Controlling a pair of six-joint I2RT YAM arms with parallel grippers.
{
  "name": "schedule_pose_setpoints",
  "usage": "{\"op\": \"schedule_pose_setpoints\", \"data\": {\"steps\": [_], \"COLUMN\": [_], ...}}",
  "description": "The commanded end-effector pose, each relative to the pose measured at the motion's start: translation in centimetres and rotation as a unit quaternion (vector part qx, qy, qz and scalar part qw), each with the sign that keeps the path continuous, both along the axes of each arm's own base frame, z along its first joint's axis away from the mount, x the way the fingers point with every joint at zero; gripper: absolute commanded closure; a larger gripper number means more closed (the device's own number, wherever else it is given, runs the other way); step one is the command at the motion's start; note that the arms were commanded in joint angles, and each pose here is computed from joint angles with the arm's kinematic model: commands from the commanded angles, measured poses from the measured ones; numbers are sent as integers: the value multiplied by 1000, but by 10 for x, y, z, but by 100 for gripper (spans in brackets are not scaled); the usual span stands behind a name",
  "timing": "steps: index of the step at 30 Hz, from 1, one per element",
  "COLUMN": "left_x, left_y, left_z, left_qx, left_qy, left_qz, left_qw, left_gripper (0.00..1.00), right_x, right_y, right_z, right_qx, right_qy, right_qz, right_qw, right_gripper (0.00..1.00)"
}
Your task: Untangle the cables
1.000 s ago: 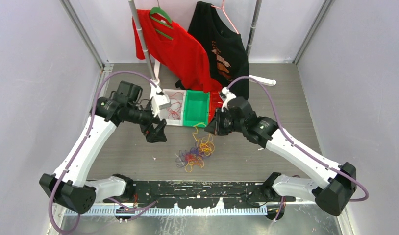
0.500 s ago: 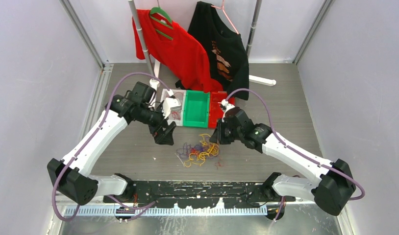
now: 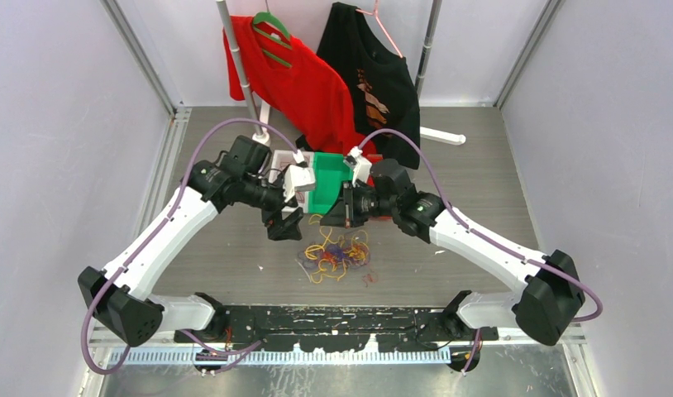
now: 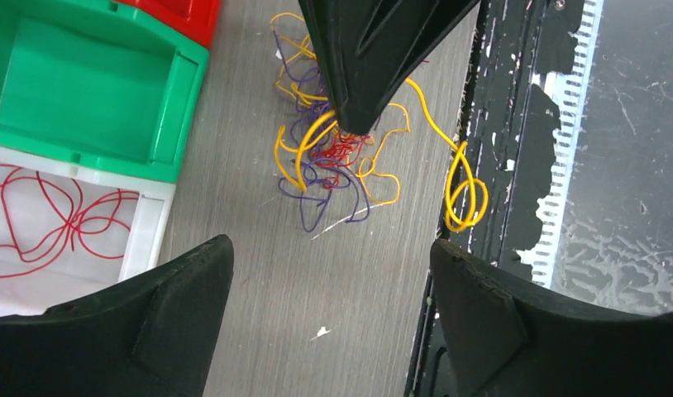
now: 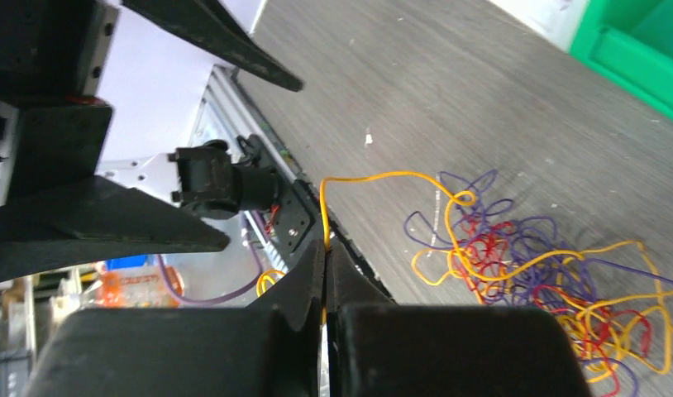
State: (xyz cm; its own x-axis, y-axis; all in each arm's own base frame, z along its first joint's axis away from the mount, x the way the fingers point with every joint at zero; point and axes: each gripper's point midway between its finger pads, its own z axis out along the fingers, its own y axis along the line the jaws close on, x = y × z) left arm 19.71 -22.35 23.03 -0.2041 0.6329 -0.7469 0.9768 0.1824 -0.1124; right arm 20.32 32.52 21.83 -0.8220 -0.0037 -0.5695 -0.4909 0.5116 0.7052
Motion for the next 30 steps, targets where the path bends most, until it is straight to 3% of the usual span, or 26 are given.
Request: {"op": "schedule_pose_setpoints", "data": {"steps": [1,8,14,21,23,26,29,30], "left_x": [3,15,2,6,5,1,-3,-6], "left_y": [-12,-27,-34,-40,-39,-42,-44,-44], "left_z": [17,25,28,27,34,52,70,77], "left_qx": [-27,-81,-99,-98,-102,-123,-142,-146], "left_qy": [-54,-71,-67,-52,-57,-54,-40,-38], "left_qz": [-39,6,-27,-9,-9,-3,5,3], "left_qw": [997,994,992,994,993,991,989,989], "left_gripper": [15,33,40,90,100,100,100,100], "right_x": [-12,-27,-34,-35,-31,-23,-13,-9], "right_y": [19,18,15,9,4,-2,-14,-21], "right_z": [62,81,88,91,88,79,67,64], "right_qx": [94,123,131,134,127,115,85,72], "right_qy": [-42,-42,-45,-56,-66,-76,-90,-102], "right_qz": [57,84,92,73,54,24,-19,-35], "right_qw": [993,988,986,987,988,990,992,992], "right_gripper": [99,99,99,98,92,80,45,38]}}
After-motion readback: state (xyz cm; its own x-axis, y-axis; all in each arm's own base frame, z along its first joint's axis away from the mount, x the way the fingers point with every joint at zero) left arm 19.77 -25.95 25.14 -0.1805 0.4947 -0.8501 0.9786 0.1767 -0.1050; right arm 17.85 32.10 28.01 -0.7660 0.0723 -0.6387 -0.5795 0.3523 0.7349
